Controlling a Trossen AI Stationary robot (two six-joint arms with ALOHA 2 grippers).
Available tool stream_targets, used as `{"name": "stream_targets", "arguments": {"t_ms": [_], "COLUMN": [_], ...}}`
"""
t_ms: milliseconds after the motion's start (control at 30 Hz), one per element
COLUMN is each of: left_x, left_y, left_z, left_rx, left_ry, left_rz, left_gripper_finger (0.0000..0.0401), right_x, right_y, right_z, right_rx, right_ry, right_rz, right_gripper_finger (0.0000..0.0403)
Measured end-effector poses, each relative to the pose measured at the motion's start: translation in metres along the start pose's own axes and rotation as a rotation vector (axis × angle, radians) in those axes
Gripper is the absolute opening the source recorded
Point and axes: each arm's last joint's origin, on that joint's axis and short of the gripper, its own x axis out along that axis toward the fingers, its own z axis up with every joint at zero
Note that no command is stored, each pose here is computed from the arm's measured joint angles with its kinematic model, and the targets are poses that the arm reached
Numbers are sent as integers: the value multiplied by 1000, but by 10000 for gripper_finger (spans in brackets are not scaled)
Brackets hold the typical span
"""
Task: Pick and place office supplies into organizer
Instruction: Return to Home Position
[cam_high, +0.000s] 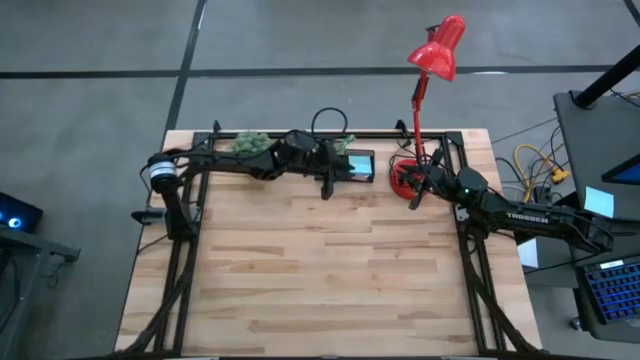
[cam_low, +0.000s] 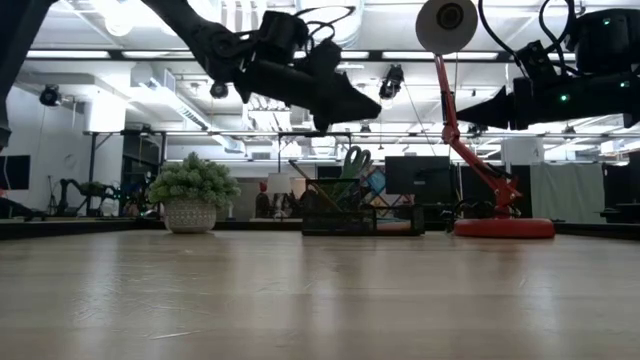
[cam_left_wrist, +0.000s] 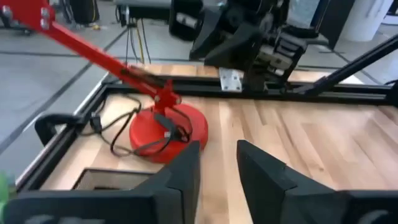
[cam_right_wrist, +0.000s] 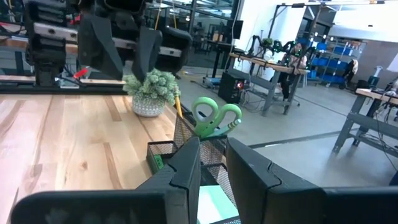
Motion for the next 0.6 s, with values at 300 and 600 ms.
{"name": "stream_targets", "arguments": {"t_ms": [300, 600], "left_x": [0, -12], "left_y": [-6, -41], "left_z": [4, 26], "left_rx": [11, 96], "left_ry": [-11, -46], "left_rz": [-15, -115], "left_gripper_finger": [7, 1], "right_x": [0, 0], "right_y": [0, 0], "right_z": [0, 0], "right_rx": [0, 0], "right_ry": [0, 0], "right_rz": [0, 0], "right_gripper_finger": [68, 68]}}
